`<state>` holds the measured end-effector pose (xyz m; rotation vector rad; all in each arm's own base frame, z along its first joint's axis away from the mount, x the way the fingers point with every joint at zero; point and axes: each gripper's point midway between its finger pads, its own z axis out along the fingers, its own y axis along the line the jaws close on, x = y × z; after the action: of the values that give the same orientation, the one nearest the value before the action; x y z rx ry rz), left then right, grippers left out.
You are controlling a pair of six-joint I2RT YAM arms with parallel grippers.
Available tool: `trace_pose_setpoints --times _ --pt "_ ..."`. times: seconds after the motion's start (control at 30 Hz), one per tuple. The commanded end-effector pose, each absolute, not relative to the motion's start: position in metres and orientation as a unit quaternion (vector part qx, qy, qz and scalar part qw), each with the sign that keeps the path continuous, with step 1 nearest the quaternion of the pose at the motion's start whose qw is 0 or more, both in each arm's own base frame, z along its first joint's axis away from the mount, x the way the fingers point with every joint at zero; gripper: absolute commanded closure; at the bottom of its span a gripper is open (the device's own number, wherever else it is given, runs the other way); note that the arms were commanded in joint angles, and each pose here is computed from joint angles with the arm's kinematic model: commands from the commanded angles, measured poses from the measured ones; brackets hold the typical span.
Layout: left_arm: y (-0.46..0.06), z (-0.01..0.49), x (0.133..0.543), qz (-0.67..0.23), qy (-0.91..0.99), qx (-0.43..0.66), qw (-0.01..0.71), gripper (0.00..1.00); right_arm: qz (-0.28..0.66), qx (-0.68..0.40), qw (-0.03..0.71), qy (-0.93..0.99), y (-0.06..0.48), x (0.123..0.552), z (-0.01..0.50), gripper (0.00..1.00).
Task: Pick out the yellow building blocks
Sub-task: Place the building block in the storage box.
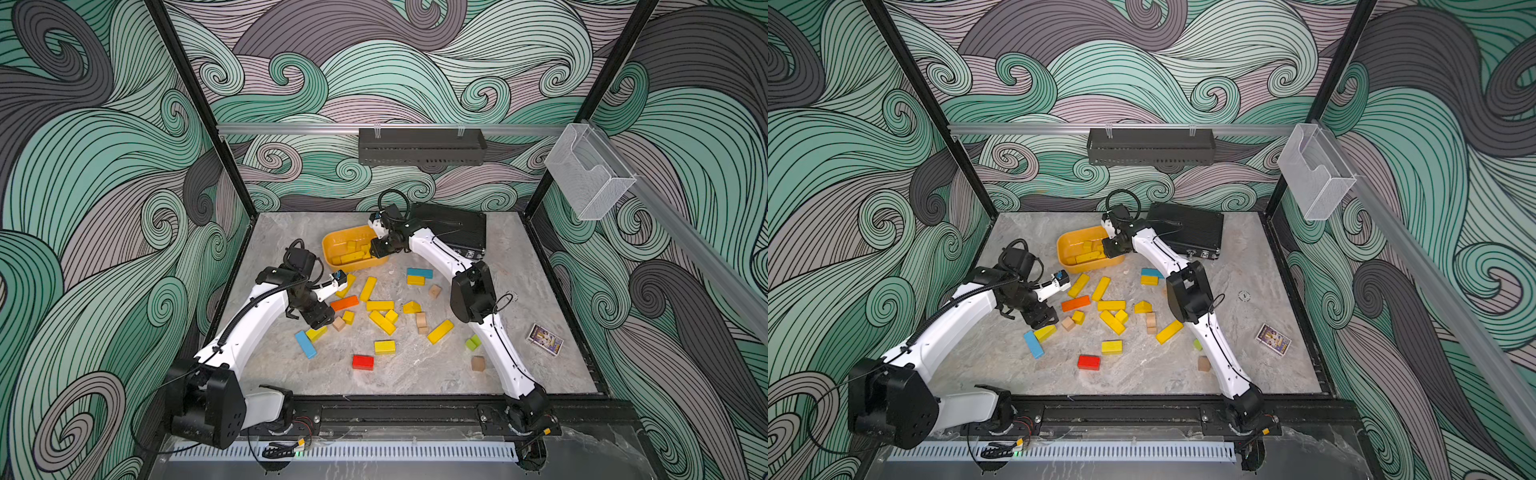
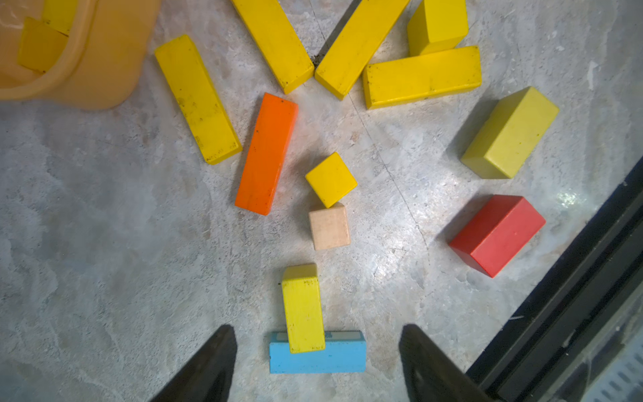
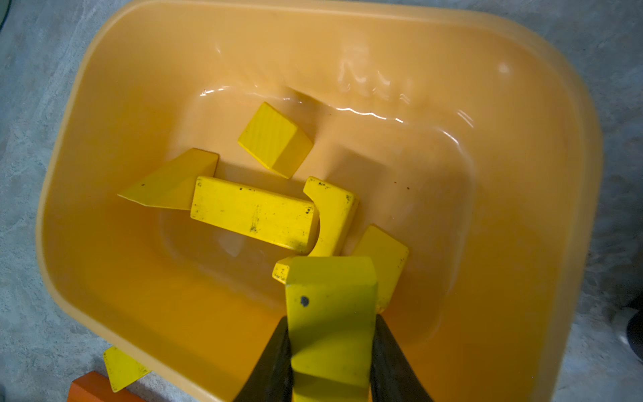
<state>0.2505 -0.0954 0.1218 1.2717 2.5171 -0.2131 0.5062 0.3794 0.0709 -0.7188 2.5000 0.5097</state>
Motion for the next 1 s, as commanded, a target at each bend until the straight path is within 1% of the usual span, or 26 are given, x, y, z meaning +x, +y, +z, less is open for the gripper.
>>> trace_pose_setpoints --times 0.0,0.27,0.4,0.47,0.5,0.67,0.77,0.97 --pt "-0.105 0.127 0.259 -0.073 0.866 0.465 0.168 0.24 0.186 -0.269 0.255 0.91 0.379 0.507 0.084 0.64" --pt "-0.121 0.117 0.261 -0.06 0.854 0.496 0.147 0.25 0.187 -0.269 0.261 0.908 0.38 0.509 0.088 0.59" --pt "-0.127 0.113 0.26 -0.054 0.853 0.502 0.133 0.25 0.182 -0.264 0.264 0.909 0.374 0.511 0.094 0.59" --pt "-0.129 0.112 0.26 -0.048 0.851 0.507 0.129 0.26 0.174 -0.256 0.275 0.91 0.367 0.515 0.106 0.59" --pt "-0.13 0.103 0.259 -0.046 0.851 0.511 0.111 0.26 0.171 -0.249 0.283 0.91 0.36 0.518 0.115 0.59" --pt "-0.143 0.091 0.261 -0.043 0.843 0.528 0.094 0.29 0.172 -0.2 0.32 0.91 0.317 0.525 0.176 0.6" --pt "-0.152 0.084 0.265 -0.044 0.839 0.535 0.089 0.3 0.168 -0.189 0.325 0.911 0.292 0.512 0.2 0.61" --pt "-0.161 0.071 0.275 -0.033 0.823 0.561 0.081 0.32 0.142 -0.185 0.326 0.916 0.254 0.469 0.221 0.62"
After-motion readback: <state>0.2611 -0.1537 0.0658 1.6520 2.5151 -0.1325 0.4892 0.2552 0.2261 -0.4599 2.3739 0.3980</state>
